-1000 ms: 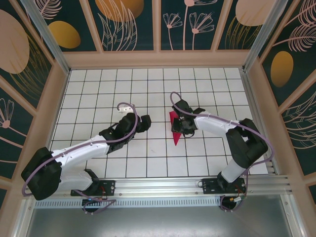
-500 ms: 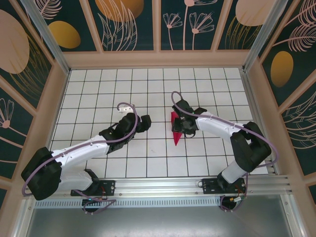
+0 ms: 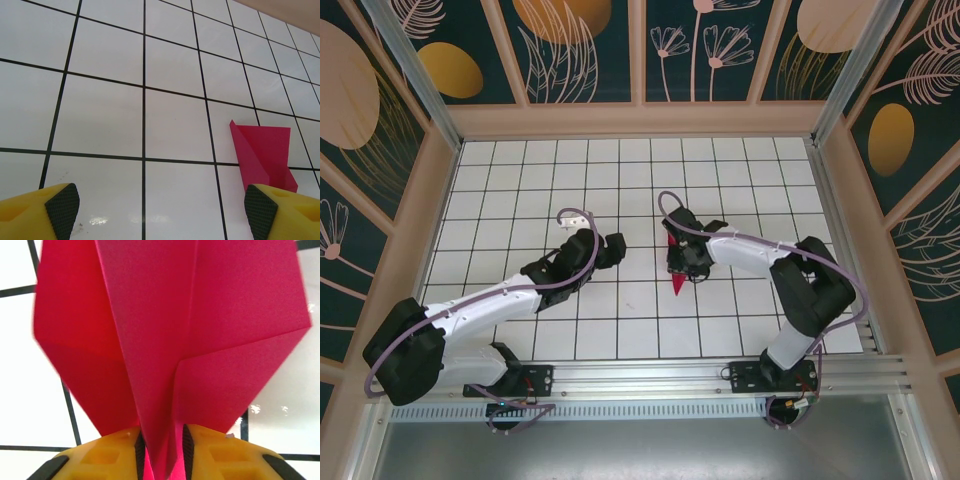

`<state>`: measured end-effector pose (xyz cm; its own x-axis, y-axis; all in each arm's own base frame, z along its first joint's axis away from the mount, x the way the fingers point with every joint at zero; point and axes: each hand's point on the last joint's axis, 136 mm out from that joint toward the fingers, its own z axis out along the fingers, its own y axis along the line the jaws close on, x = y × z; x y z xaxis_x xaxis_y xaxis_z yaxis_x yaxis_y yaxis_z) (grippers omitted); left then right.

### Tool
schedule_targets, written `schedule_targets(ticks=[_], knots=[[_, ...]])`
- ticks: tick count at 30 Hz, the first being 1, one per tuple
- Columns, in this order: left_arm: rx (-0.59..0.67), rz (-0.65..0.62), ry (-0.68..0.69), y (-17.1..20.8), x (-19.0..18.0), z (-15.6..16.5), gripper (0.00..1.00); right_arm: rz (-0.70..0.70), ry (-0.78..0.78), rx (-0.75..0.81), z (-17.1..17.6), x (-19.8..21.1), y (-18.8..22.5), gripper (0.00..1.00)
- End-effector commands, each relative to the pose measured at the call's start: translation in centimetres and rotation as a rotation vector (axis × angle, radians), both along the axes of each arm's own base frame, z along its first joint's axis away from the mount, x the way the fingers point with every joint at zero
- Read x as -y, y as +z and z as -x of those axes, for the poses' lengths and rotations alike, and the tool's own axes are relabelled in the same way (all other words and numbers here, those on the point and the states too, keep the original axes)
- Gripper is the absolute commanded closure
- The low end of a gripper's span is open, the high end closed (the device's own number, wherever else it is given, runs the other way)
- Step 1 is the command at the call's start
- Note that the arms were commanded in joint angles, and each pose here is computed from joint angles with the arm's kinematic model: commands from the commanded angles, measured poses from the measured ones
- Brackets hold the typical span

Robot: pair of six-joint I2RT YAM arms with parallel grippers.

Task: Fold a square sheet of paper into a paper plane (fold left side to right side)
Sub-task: Move the paper plane to the center of the table.

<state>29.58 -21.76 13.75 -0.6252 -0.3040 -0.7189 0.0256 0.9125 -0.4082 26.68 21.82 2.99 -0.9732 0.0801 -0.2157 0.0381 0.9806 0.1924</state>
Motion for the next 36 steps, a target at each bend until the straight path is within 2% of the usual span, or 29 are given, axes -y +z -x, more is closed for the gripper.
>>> schedule_targets(ticks=[1,5,7,14,19,25,31,36], knots=[[0.006,-0.019,0.013,-0.1,-0.5,0.1,0.12,-0.014,0.019,0.005,-0.7,-1.1,0.1,0.78],[0.007,-0.019,0.013,-0.1,-0.5,0.2,0.12,-0.008,0.029,0.036,-2.4,-1.2,1.0,0.98],[0.008,-0.018,0.014,0.0,-0.6,0.2,0.12,-0.007,0.03,0.052,-3.7,-1.1,1.8,1.0],[0.013,-0.012,0.018,0.2,-0.9,0.4,0.12,0.031,0.039,0.059,-9.2,-0.1,2.6,0.99],[0.009,-0.015,0.015,0.0,-0.9,0.5,0.11,0.103,0.085,0.057,-11.3,-0.5,1.9,0.98],[0.006,-0.019,0.013,-0.1,-0.9,0.5,0.11,0.116,0.125,0.027,-11.8,-1.1,0.9,0.94],[0.0,-0.019,0.007,-0.3,-0.7,0.5,0.11,0.106,0.13,0.004,-11.5,-1.3,-0.3,0.84],[-0.002,-0.017,0.005,-0.4,-0.6,0.5,0.11,0.111,0.101,-0.013,-12.1,-0.2,-1.2,0.8]])
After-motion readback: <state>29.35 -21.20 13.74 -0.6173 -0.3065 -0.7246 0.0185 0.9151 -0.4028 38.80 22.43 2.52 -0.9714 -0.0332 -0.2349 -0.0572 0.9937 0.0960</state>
